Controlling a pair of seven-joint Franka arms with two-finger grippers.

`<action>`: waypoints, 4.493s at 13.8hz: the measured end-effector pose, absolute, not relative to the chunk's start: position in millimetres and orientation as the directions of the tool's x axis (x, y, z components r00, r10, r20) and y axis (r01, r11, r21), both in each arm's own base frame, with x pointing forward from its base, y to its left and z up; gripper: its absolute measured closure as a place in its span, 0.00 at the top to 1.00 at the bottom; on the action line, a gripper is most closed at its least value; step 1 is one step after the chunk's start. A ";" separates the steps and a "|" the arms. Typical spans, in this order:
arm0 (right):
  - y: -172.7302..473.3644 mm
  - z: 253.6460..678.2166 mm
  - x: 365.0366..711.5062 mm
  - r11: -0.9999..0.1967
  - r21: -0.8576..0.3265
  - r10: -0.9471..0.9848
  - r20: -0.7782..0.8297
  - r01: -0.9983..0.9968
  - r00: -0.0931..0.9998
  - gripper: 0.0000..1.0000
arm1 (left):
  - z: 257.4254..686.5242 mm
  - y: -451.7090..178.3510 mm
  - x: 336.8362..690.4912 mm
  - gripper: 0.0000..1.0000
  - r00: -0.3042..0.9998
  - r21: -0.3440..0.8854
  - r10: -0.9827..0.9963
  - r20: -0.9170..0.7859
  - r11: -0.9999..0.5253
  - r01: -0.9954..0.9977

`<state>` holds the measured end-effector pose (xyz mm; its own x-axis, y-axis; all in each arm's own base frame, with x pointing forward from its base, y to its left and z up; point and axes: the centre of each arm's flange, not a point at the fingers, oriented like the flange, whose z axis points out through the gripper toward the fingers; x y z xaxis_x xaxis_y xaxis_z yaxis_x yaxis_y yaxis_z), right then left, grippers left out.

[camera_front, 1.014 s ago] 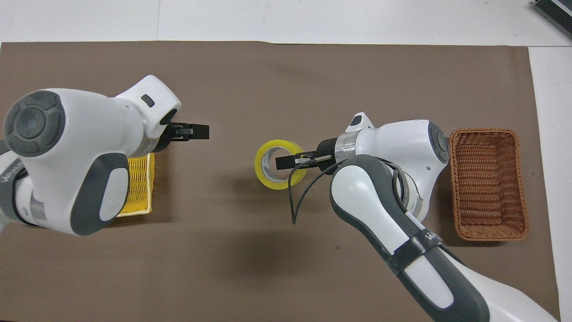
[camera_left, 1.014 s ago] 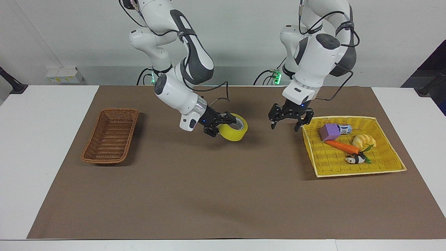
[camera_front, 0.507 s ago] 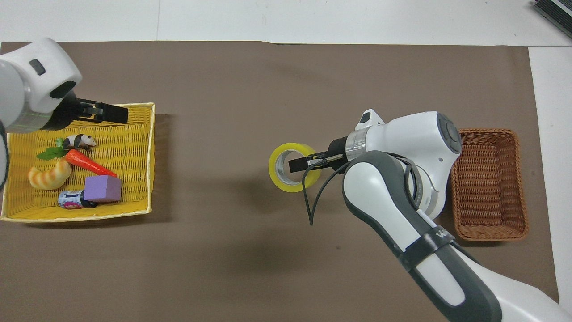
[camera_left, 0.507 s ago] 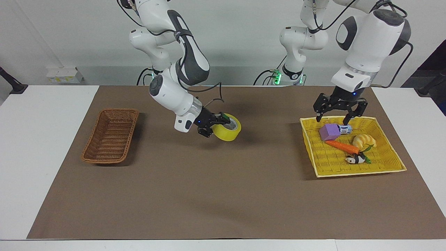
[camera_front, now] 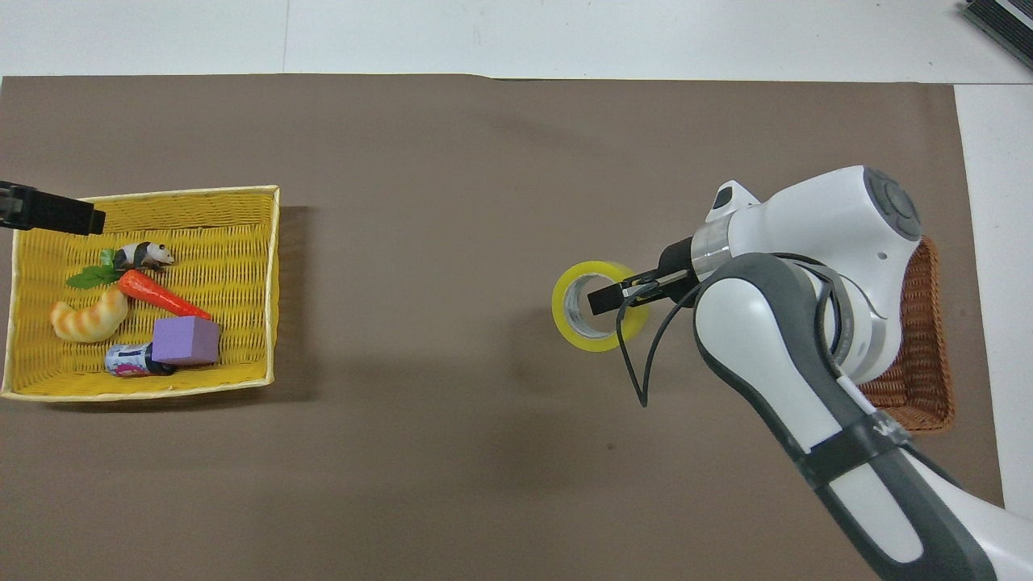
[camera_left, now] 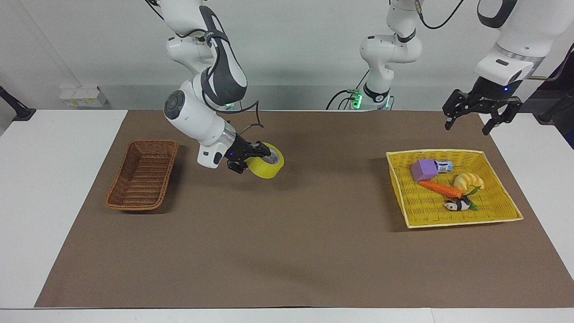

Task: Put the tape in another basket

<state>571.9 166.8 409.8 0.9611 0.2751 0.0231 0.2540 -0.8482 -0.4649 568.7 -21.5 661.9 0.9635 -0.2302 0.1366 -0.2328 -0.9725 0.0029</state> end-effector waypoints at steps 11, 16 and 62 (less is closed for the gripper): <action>-31.4 396.3 573.7 -0.951 -0.138 0.298 -0.153 0.278 0.942 0.00 | 673.5 -19.0 558.6 1.00 0.953 -0.013 -0.271 0.138 -0.962 -0.272; -134.3 404.6 563.6 -0.935 -0.129 0.346 -0.116 0.331 0.931 0.00 | 672.5 -22.4 558.2 1.00 0.952 -0.012 -0.277 0.133 -0.961 -0.278; -11.3 617.4 552.3 -0.997 0.002 -0.072 -0.022 -0.072 0.997 1.00 | 671.7 -12.4 557.8 1.00 0.957 -0.010 -0.260 0.126 -0.965 -0.261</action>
